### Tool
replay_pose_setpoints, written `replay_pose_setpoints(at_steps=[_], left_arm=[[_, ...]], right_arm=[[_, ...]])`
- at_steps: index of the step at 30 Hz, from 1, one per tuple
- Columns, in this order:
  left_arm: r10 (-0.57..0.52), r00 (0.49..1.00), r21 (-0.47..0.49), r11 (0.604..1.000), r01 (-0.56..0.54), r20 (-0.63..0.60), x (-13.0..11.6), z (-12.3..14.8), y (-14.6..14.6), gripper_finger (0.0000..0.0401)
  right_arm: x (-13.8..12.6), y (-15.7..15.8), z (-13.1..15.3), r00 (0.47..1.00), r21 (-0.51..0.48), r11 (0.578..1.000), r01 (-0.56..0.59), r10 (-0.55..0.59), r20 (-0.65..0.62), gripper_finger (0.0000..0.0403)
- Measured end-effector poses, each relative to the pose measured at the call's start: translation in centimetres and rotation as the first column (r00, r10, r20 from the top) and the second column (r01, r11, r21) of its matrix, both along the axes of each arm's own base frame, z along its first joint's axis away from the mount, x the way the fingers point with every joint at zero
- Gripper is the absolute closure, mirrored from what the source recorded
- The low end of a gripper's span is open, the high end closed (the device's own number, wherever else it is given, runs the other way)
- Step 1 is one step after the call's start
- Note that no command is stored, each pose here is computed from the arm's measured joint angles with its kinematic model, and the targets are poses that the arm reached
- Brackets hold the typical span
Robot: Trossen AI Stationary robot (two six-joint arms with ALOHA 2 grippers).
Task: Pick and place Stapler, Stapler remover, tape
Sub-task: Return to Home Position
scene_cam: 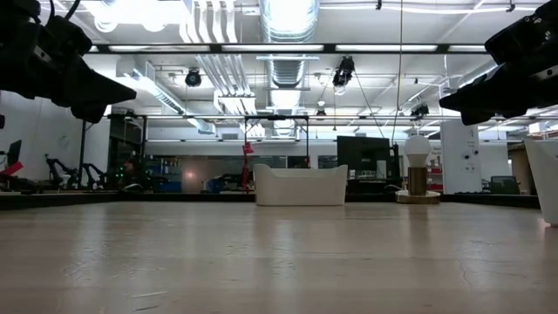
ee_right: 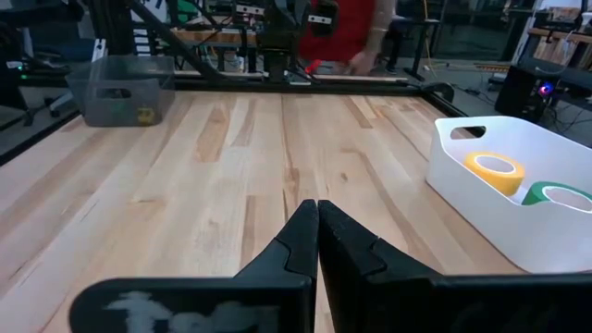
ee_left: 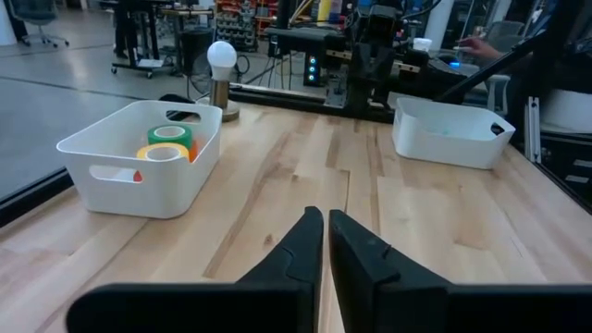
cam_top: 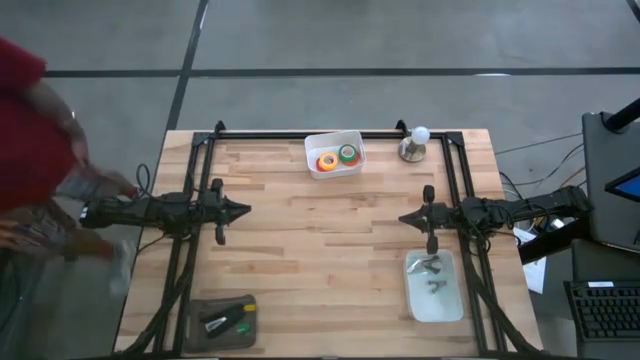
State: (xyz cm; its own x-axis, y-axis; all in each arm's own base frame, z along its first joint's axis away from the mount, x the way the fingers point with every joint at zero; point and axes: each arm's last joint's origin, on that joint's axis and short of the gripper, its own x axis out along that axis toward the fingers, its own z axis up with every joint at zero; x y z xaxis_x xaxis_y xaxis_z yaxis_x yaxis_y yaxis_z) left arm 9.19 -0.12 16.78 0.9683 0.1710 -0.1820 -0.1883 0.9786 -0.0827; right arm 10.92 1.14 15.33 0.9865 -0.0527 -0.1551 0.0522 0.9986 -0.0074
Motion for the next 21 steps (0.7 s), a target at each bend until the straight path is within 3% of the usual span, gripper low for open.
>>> replay_pose_setpoints(at_steps=[21], left_arm=[[0.000,1.000,0.000,1.000,0.000,-0.001,0.00,-0.03,0.00,0.0374]], right_arm=[[0.00,0.00,0.00,1.000,-0.002,1.000,0.000,0.000,0.000,0.0394]])
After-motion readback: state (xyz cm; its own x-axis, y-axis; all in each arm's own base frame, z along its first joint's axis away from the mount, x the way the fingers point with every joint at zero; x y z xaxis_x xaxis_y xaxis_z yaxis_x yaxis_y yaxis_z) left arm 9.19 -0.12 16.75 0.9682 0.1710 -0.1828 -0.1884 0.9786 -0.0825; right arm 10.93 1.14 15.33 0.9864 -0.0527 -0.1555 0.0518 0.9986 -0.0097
